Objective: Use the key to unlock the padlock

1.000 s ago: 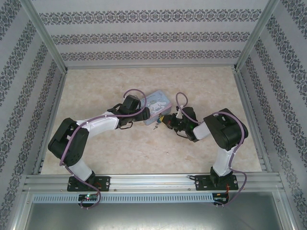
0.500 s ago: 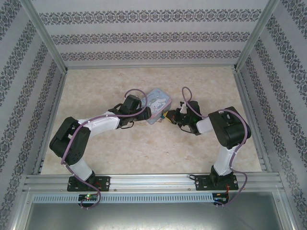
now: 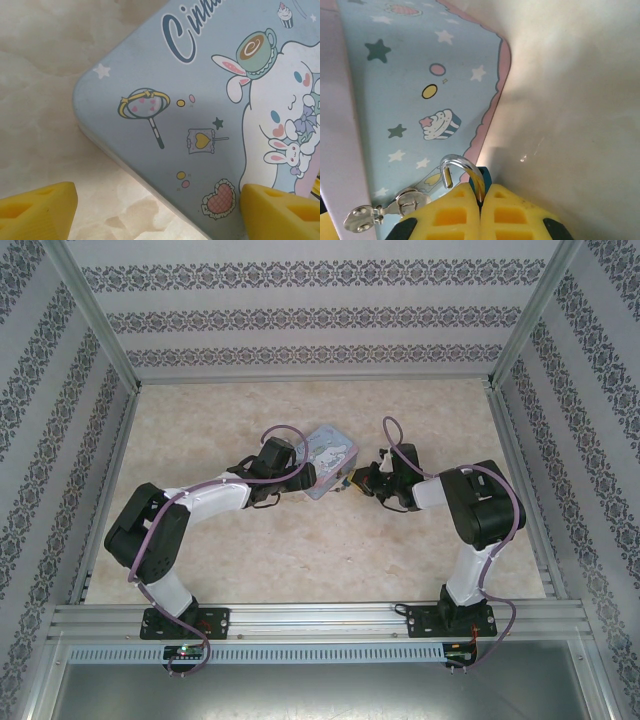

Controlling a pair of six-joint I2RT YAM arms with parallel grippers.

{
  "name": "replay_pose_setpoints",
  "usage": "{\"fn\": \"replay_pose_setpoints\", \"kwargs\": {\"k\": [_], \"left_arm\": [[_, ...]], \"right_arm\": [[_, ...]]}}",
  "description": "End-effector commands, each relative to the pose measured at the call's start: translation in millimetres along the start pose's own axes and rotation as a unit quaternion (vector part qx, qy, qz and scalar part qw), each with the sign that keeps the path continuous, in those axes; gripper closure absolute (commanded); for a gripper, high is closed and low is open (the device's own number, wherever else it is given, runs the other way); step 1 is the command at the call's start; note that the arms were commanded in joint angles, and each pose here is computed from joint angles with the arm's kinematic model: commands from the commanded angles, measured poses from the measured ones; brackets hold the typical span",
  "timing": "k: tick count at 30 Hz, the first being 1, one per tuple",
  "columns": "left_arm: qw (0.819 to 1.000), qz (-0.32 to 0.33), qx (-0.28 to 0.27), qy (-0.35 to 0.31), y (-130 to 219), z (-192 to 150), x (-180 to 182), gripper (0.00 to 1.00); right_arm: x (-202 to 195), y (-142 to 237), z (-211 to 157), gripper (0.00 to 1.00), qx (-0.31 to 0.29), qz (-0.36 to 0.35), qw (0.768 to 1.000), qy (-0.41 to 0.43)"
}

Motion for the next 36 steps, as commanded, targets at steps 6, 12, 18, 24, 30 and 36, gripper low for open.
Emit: {"fn": "replay_pose_setpoints", "kwargs": {"k": [6, 12, 18, 24, 30, 36], "left_arm": [[0.990, 0.066, 0.125, -0.017, -1, -57, 29, 0.12], [0.993, 0.045, 0.105, -0.013, 16, -44, 19, 0.09], [0.996, 0.029, 0.079, -0.009, 40, -29, 12, 0.08], [0.999, 0.017, 0.041, -0.011, 73, -11, 6, 0.06], [1.000, 0.016, 0.003, -0.003, 106, 3, 10, 0.03], [0.997, 0.054, -0.052, 0.002, 144, 19, 27, 0.01]], "right_arm": [[1, 32, -12, 1.00, -0.022, 0.011, 1.000, -0.001], [-27, 51, -31, 1.00, -0.030, -0.012, 0.999, -0.031], [-61, 71, -46, 0.98, -0.043, -0.040, 0.996, -0.067], [-86, 96, -62, 0.73, -0.056, -0.077, 0.991, -0.089], [-74, 132, -68, 0.39, -0.090, -0.114, 0.988, -0.058], [-23, 181, -62, 0.02, -0.159, -0.103, 0.982, 0.007]]}}
Point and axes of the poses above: each hand's point on the last joint's axis, 136 mm out from that joint toward the fingers, its own y axis back along the fingers, its own x axis along the line the jaws close on, z = x × y, the point moved 4 cm from there along y, back along the fingers, and after that the axes turned 13 degrees about -y, right-handed, at the moved point
